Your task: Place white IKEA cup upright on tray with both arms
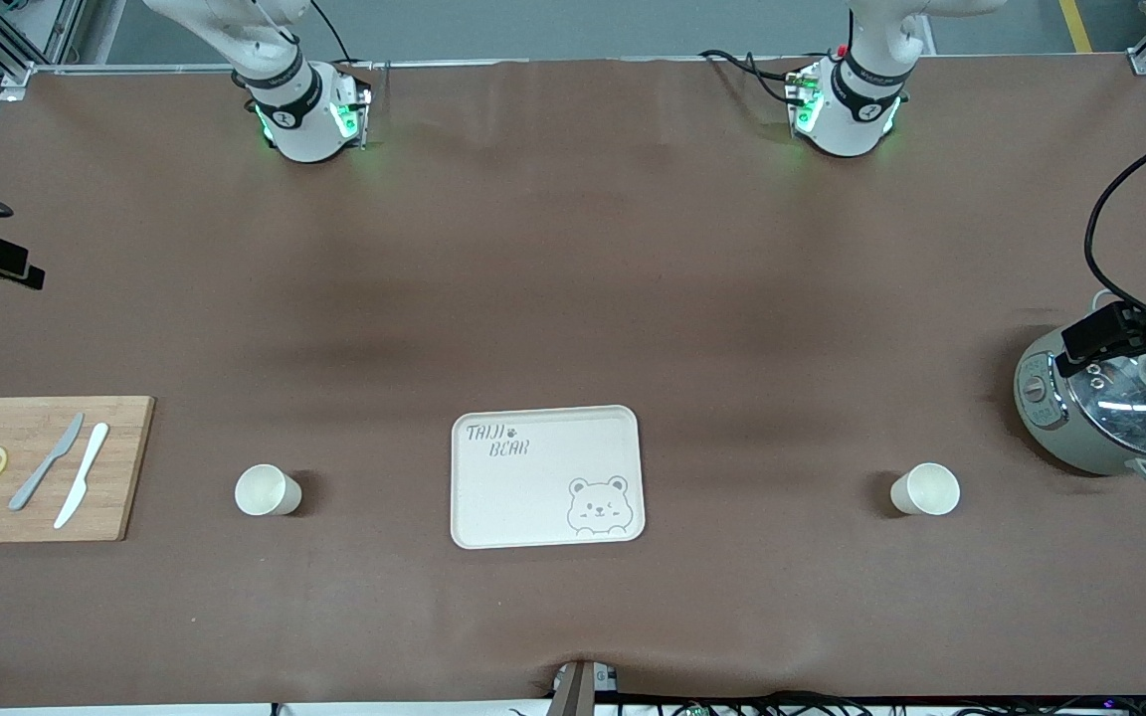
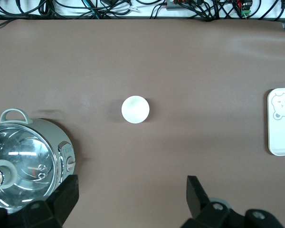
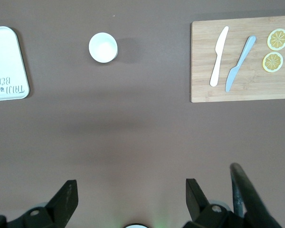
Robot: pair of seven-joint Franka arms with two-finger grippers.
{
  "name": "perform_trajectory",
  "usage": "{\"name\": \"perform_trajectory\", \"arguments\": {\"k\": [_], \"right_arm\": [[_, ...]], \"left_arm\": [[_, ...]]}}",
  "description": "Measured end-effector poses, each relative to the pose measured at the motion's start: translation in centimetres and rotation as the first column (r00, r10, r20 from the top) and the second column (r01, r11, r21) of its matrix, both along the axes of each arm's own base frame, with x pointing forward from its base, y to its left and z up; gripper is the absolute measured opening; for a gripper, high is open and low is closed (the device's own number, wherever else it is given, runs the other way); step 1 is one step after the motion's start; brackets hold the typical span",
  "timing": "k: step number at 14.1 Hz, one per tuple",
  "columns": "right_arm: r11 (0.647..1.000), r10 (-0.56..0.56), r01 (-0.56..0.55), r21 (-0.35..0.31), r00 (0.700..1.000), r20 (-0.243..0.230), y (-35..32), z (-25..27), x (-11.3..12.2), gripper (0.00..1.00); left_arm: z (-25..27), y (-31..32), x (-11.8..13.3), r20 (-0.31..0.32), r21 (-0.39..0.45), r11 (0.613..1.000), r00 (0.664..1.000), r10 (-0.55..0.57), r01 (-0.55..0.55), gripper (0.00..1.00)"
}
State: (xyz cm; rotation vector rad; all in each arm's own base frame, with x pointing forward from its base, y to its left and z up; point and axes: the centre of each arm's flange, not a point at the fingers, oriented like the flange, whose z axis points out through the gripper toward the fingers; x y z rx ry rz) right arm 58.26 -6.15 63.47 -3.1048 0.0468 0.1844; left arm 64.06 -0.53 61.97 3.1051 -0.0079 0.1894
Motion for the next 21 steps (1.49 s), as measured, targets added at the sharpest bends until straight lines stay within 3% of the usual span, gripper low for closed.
{"name": "perform_trajectory", "arguments": {"k": [13, 18, 21], "right_arm": [[1.0, 0.008, -0.008, 0.002, 1.0, 0.003, 0.4, 0.0, 0.1, 1.0], [1.0, 0.028, -0.029, 0.009, 0.998, 0.054, 1.6, 0.4, 0.8, 1.0], [0.997, 0.027, -0.034, 0.069, 0.995, 0.094, 2.2, 0.1, 1.6, 1.0]], "left_arm": [[1.4, 0.2, -0.6, 0.022, -0.002, 1.0, 1.0, 0.0, 0.0, 1.0], [0.6, 0.3, -0.6, 0.001, -0.002, 1.0, 1.0, 0.001, -0.001, 1.0], [-1.5, 0.4, -0.5, -0.041, -0.002, 1.0, 0.999, 0.004, -0.004, 1.0]]}}
